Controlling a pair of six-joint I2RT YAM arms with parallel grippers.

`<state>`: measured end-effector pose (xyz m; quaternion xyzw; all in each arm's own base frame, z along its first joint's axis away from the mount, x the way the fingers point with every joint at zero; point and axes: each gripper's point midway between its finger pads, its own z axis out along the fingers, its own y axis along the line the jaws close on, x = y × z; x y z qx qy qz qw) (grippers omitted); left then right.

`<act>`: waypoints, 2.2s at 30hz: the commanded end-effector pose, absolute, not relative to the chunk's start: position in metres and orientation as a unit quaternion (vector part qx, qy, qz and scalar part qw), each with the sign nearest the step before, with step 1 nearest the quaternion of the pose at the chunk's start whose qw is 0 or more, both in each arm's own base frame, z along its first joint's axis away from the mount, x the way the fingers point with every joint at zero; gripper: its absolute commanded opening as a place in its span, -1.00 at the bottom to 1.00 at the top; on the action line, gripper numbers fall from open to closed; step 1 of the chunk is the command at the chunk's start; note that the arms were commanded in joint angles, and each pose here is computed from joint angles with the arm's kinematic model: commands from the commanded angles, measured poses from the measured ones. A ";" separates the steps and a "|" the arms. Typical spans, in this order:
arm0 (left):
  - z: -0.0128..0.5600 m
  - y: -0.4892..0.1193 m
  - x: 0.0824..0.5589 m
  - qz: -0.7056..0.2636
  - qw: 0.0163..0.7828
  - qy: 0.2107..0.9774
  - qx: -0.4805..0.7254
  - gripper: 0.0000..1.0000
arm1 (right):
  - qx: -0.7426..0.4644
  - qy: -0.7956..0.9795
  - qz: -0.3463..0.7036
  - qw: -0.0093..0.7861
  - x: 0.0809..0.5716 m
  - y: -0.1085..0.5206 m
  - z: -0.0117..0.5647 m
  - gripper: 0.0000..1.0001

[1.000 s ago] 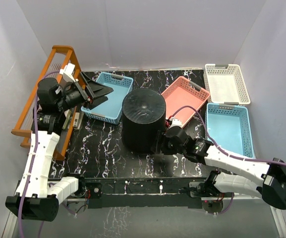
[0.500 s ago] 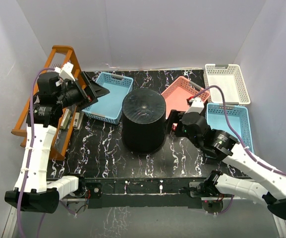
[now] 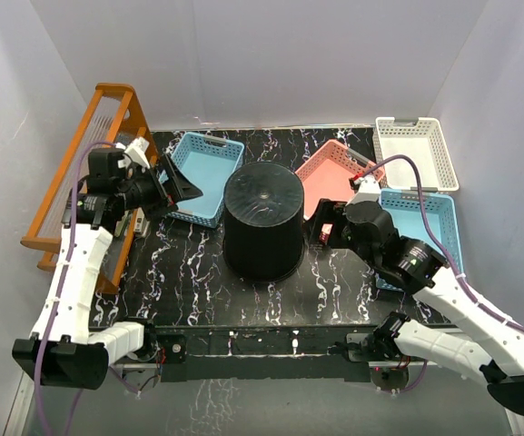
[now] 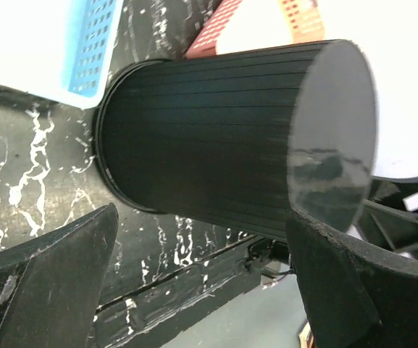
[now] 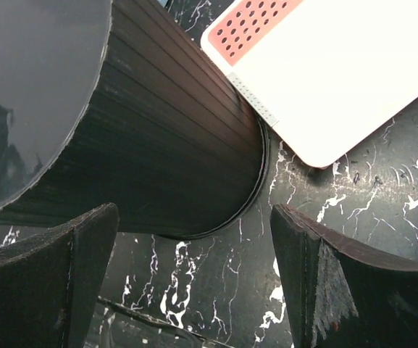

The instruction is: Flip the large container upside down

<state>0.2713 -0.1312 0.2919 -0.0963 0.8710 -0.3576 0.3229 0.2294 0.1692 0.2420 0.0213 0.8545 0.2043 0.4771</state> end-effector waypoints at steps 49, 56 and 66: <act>0.120 -0.138 0.287 -0.175 0.203 0.959 -0.095 0.96 | -0.046 0.825 0.354 0.438 0.218 0.243 0.219 0.92; 0.139 -0.117 0.230 -0.158 0.190 0.965 -0.091 0.97 | 0.013 0.821 0.341 0.457 0.260 0.262 0.212 0.94; 0.175 -0.125 0.212 -0.222 0.248 0.938 -0.096 0.97 | 0.054 0.813 0.281 0.506 0.314 0.263 0.221 0.96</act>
